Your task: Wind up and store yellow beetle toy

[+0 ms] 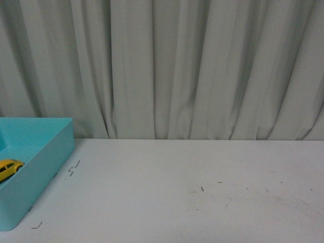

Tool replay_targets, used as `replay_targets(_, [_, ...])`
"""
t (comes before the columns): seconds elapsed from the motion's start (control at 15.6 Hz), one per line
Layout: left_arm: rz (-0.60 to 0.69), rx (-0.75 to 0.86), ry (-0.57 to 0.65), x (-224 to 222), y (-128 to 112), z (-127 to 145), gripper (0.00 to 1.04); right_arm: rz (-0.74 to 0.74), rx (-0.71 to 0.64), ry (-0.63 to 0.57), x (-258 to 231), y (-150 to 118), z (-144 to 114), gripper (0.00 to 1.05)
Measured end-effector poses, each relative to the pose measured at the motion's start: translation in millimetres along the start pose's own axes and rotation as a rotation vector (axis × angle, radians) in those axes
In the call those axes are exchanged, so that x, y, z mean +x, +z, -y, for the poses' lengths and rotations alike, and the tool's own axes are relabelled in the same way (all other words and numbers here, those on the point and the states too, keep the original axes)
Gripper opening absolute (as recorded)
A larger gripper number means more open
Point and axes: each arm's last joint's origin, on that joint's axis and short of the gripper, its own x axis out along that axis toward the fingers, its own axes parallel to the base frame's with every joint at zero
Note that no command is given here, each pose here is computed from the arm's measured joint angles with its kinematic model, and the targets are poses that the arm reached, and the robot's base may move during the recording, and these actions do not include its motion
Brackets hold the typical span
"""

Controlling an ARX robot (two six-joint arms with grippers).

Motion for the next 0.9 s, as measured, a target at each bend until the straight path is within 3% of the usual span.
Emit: replay_targets(0.9, [0.001, 0.000, 0.000, 0.0, 0.1, 0.0, 0.98, 0.002, 0.000, 0.000, 0.0, 0.2, 0.0, 0.98])
